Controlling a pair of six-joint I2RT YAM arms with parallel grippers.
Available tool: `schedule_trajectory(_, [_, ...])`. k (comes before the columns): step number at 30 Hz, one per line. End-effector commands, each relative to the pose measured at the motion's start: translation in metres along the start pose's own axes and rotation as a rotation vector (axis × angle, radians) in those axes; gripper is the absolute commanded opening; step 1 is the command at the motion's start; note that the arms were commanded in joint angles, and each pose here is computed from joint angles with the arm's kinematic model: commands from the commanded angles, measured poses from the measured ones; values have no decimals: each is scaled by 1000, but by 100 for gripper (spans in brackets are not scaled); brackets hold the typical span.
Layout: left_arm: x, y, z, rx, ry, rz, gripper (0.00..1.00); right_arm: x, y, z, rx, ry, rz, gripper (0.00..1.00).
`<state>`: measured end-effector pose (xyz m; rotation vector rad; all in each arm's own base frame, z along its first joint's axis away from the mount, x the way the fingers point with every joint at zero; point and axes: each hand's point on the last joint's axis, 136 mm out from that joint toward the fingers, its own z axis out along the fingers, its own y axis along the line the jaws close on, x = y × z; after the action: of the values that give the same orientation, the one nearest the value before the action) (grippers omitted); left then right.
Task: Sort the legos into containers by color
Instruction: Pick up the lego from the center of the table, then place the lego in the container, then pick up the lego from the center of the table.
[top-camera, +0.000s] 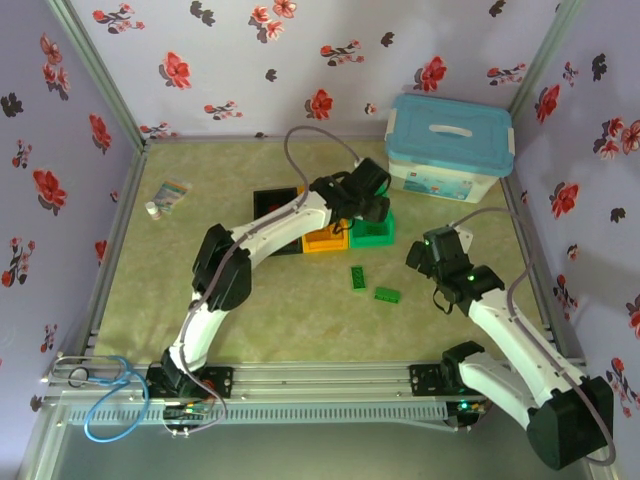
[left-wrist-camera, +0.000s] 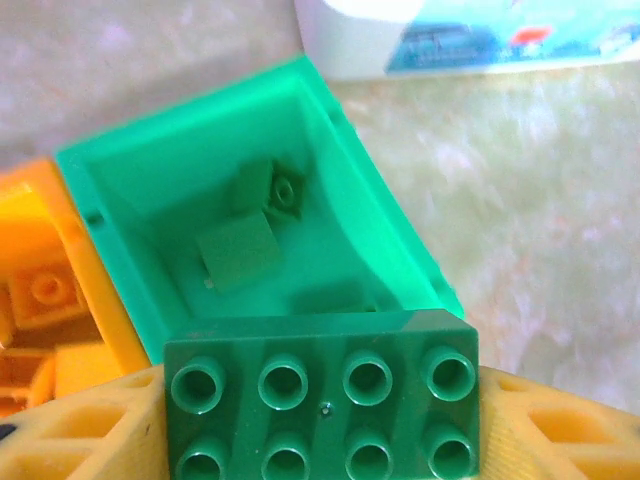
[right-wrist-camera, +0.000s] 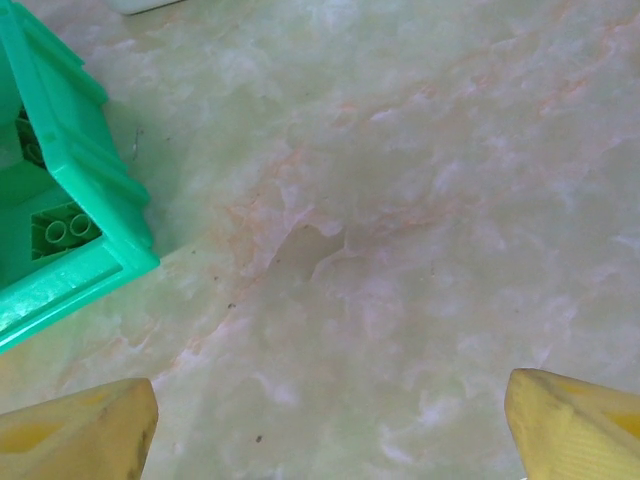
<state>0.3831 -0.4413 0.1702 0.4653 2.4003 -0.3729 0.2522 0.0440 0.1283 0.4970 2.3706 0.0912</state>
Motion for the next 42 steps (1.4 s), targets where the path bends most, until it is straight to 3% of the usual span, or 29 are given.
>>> schedule_trajectory(1, [6, 5, 14, -20, 56, 63, 59, 8, 2, -3, -35, 35, -5, 91])
schedule_trajectory(3, [-4, 4, 10, -10, 36, 68, 68, 12, 7, -3, -67, 52, -18, 91])
schedule_trajectory(5, [-13, 2, 1, -2, 11, 73, 71, 14, 9, -3, -78, 65, -23, 91])
schedule_trajectory(16, [-20, 2, -35, 49, -52, 61, 75, 25, 19, -3, -123, 107, -57, 90])
schedule_trajectory(22, [-18, 14, -65, 51, -108, 30, 75, 36, 39, -3, -152, 138, -168, 91])
schedule_trajectory(31, [33, 52, -92, 37, -151, -35, 75, 61, 91, 6, -259, 250, -323, 89])
schedule_trajectory(42, [99, 98, -114, -8, -167, -106, 75, 94, 135, 38, -236, 371, -429, 77])
